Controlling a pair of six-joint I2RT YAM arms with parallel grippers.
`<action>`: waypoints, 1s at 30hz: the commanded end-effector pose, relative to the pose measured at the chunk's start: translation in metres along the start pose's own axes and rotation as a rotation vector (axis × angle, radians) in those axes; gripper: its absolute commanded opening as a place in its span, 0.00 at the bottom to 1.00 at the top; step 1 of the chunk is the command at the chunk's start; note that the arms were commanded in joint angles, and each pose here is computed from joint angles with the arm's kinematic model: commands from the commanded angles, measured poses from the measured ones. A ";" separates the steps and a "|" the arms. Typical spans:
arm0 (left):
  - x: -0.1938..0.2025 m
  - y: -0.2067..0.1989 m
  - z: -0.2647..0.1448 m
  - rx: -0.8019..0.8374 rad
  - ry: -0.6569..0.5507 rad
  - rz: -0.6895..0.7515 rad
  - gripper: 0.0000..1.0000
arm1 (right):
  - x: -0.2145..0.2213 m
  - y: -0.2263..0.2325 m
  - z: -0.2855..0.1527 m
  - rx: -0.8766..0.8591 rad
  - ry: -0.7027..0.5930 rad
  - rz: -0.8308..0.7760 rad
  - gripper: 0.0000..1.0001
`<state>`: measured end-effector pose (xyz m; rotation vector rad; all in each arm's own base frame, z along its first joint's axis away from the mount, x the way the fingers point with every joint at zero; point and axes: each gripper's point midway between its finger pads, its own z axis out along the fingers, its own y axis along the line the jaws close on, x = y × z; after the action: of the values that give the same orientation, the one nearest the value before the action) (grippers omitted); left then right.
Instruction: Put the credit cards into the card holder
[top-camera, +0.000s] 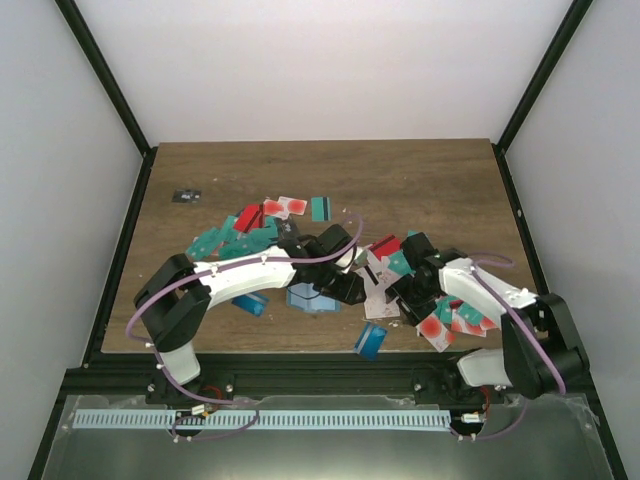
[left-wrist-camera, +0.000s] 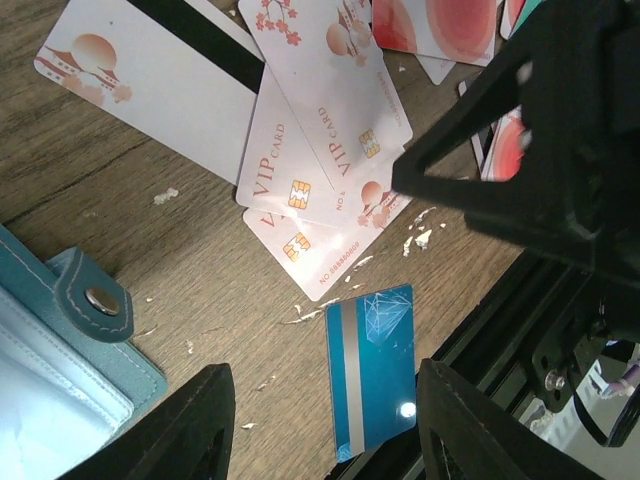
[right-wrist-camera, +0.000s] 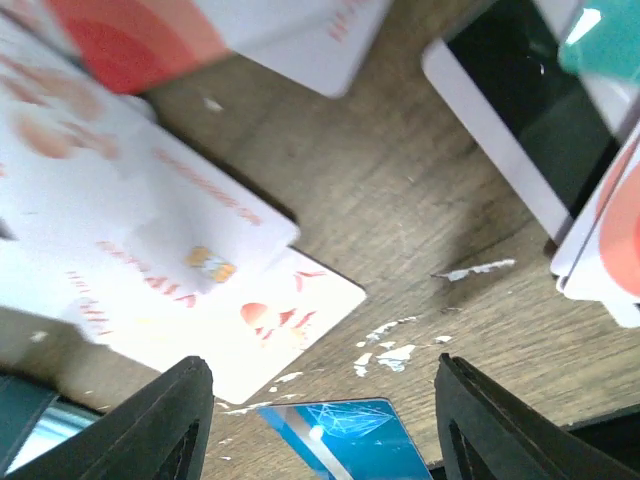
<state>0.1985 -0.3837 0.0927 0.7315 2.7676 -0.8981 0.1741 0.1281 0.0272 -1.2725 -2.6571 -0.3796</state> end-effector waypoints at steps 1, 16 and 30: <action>0.000 -0.006 -0.003 0.027 -0.006 0.015 0.52 | -0.020 0.002 -0.021 -0.002 -0.144 -0.087 0.63; 0.035 -0.011 0.036 0.060 0.138 0.028 0.38 | 0.051 -0.016 0.002 -0.255 0.150 -0.392 0.65; 0.061 -0.006 0.059 0.092 0.235 -0.026 0.27 | 0.077 -0.030 0.016 -0.324 0.249 -0.427 0.65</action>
<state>0.1505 -0.3936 0.0363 0.8506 2.9451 -0.9693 0.1118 0.1684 0.0307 -0.6807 -2.7246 -0.9920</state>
